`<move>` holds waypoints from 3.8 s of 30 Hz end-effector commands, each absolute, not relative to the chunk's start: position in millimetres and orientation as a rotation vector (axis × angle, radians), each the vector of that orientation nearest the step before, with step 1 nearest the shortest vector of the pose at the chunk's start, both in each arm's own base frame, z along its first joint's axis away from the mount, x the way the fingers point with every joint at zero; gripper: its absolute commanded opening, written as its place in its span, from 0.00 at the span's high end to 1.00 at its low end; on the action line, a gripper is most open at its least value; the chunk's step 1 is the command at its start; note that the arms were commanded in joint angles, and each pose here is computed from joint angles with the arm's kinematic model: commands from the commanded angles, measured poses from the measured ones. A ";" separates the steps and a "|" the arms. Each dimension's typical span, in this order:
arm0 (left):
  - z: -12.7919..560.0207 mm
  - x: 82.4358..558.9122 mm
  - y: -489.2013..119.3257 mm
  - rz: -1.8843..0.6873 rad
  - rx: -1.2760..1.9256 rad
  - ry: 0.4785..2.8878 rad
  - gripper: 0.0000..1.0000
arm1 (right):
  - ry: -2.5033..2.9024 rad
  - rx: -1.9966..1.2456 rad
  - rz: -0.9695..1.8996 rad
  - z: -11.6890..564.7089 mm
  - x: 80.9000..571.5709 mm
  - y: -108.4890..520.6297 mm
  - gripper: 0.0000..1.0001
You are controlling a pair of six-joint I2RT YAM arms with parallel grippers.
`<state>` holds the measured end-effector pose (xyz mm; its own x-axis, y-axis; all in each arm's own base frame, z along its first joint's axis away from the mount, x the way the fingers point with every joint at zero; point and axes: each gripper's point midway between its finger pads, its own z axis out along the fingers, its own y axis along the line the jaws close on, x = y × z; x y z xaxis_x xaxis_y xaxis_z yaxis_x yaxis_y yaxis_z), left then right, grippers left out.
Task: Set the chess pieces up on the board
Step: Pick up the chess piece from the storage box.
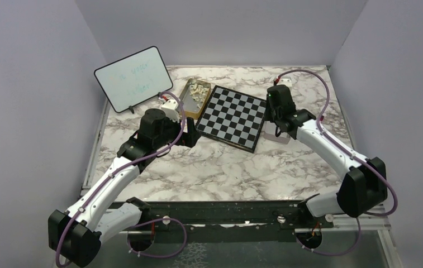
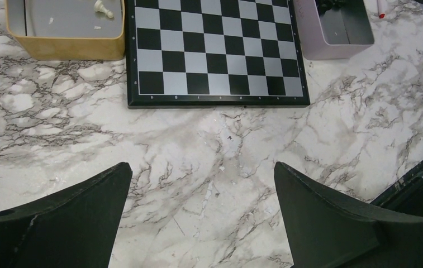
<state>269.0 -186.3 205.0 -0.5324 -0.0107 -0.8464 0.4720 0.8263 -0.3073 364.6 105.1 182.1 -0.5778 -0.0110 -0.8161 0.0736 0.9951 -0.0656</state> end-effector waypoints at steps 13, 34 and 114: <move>209.2 273.3 -177.6 -0.565 0.332 2.026 0.01 | 2.217 0.209 -0.086 121.2 461.4 57.6 0.74; 206.6 273.4 -179.5 -0.571 0.344 2.035 0.01 | 2.300 0.225 -0.059 71.3 495.9 42.4 0.75; 207.9 272.7 -178.0 -0.565 0.341 2.029 0.01 | 2.322 0.160 -0.056 111.5 484.0 42.1 0.87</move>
